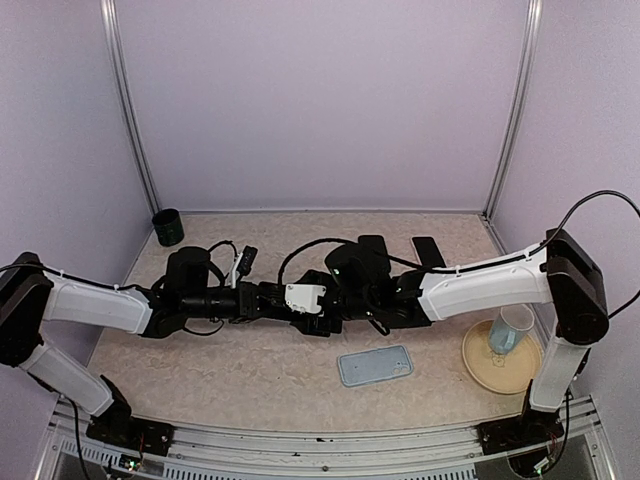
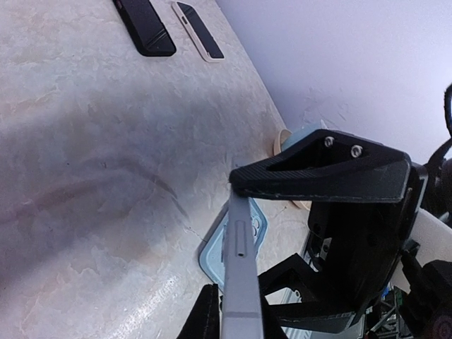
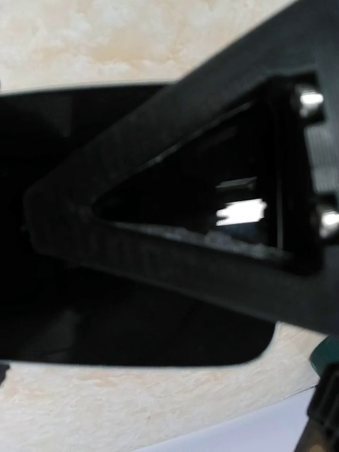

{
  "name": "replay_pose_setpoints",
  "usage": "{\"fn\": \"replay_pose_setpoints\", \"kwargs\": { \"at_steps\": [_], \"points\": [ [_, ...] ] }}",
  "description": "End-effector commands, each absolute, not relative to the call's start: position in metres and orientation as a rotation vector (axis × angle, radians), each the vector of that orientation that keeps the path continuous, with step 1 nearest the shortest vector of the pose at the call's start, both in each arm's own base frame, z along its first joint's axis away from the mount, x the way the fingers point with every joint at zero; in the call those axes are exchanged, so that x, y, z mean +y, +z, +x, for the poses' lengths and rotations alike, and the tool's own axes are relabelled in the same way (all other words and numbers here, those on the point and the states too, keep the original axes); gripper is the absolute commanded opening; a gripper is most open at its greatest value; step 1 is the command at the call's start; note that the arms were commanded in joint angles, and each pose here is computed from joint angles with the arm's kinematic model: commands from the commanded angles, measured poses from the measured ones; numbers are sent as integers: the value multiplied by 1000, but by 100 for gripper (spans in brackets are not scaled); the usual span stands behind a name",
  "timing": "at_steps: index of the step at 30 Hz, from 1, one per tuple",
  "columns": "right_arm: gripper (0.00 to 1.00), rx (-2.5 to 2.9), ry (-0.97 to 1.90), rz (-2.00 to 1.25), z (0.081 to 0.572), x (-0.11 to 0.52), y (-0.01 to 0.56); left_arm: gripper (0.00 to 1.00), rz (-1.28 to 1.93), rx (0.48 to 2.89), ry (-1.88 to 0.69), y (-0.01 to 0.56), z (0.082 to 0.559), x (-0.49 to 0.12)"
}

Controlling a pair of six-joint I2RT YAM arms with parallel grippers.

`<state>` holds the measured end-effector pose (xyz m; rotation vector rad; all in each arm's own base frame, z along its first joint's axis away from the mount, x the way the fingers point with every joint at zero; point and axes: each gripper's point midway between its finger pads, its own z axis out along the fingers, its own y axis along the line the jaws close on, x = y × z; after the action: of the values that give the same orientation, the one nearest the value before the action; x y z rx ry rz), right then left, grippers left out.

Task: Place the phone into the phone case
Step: Pass from the right arm to the left

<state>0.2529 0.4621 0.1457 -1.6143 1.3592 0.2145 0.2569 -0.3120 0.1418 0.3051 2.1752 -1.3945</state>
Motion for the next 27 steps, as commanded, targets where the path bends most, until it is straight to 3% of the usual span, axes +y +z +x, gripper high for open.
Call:
{"fn": "replay_pose_setpoints", "kwargs": {
  "at_steps": [1,5,11,20,27],
  "points": [
    [69,1313,212,-1567,254,471,165,9,329,2145,-1407,147,258,-317],
    [70,1311,207,-1565,254,470,165,0,328,2144,-1408,148,257,-316],
    [74,1310,189,-1556,256,468,167,0,327,2155,-1413,147,256,-316],
    [99,1307,127,-1508,260,451,184,0,284,2151,-1347,152,261,-307],
    [100,1396,130,-1627,251,426,164,0,278,2093,-1341,168,264,-297]
  ]
}}
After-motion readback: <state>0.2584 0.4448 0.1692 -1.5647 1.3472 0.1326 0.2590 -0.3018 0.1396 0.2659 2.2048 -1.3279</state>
